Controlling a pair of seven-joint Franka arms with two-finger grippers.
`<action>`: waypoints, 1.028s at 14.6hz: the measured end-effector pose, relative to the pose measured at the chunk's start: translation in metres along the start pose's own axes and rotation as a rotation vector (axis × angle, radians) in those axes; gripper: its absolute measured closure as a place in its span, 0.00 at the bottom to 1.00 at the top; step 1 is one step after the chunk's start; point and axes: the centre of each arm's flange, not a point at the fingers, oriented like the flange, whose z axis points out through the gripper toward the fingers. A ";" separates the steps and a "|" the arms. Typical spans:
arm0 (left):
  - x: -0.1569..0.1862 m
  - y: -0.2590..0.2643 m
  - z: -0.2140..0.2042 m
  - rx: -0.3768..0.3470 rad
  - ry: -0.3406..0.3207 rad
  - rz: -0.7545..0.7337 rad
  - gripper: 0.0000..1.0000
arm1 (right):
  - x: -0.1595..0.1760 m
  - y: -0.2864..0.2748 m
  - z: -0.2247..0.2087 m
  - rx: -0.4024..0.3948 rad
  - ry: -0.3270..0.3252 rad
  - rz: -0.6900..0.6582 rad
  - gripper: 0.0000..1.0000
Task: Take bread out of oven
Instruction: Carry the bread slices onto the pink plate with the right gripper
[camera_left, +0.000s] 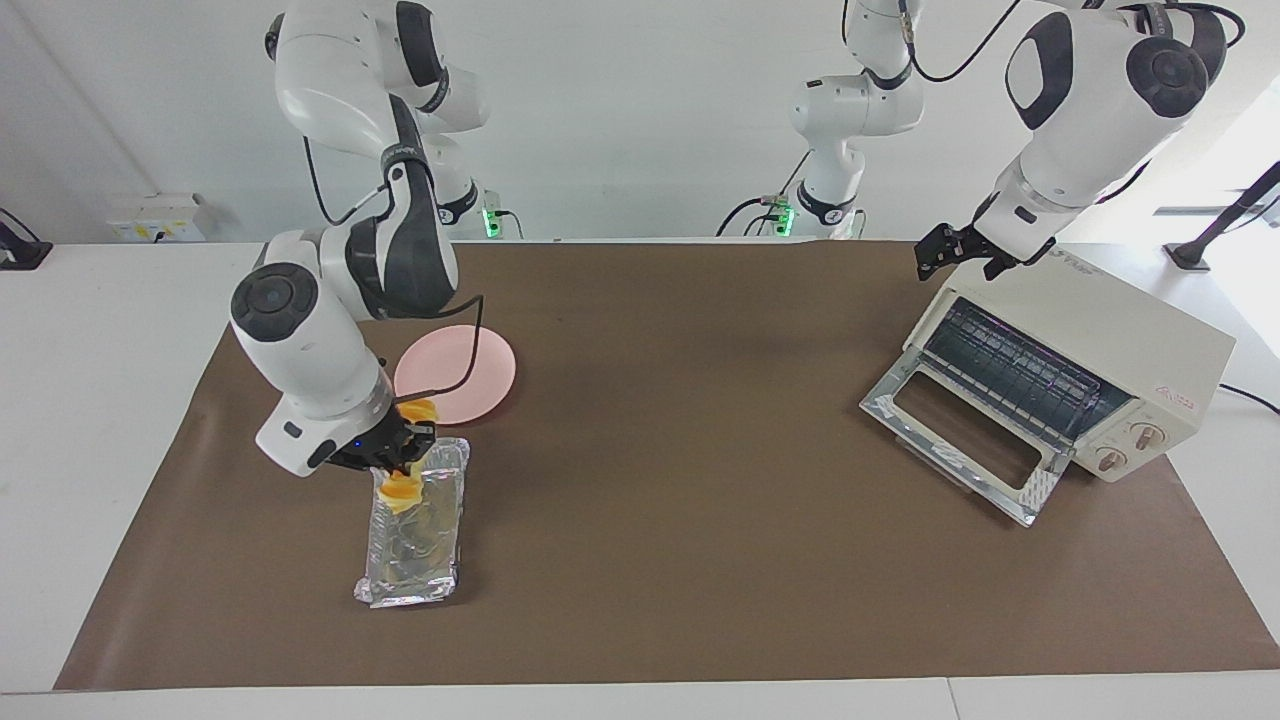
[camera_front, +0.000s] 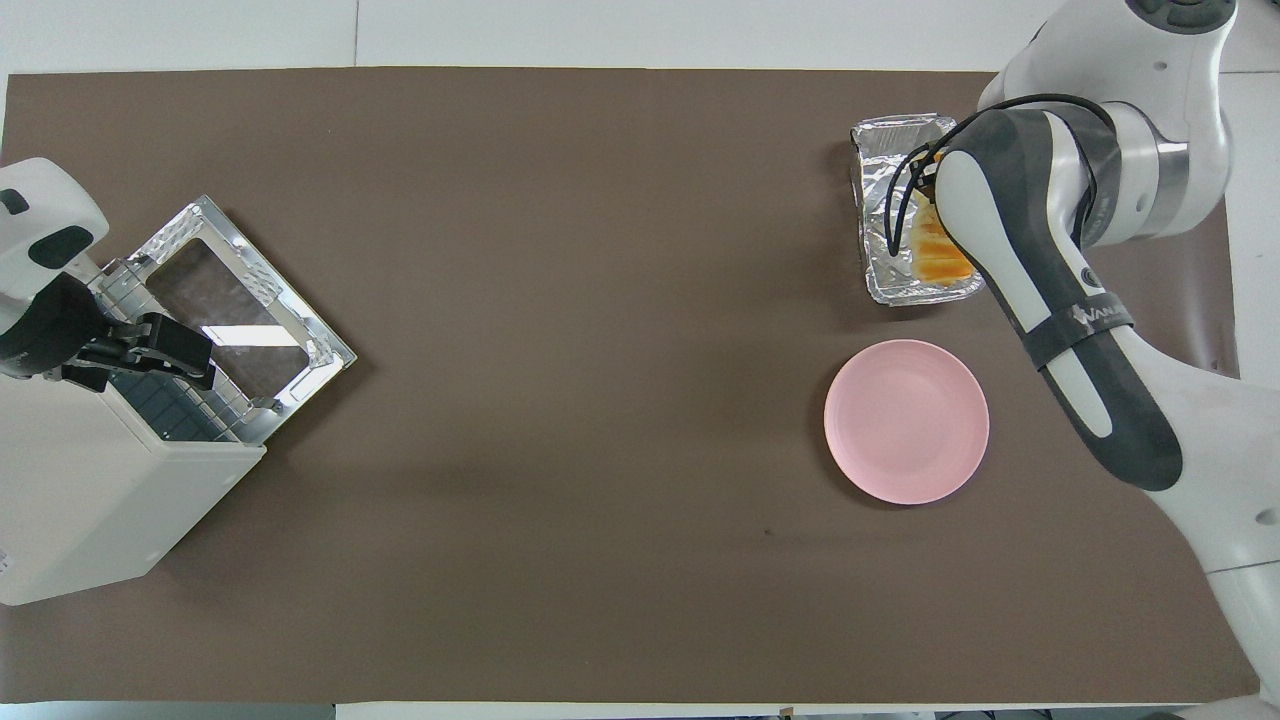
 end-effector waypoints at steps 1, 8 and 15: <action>0.000 0.000 0.000 0.000 0.000 0.000 0.00 | -0.012 -0.005 -0.006 0.004 -0.009 0.011 0.90; 0.000 0.000 0.000 0.000 0.000 0.000 0.00 | -0.127 -0.021 0.043 0.031 0.079 0.037 0.90; 0.000 0.000 0.000 0.000 0.000 0.000 0.00 | -0.213 -0.040 0.124 0.039 0.198 0.049 0.90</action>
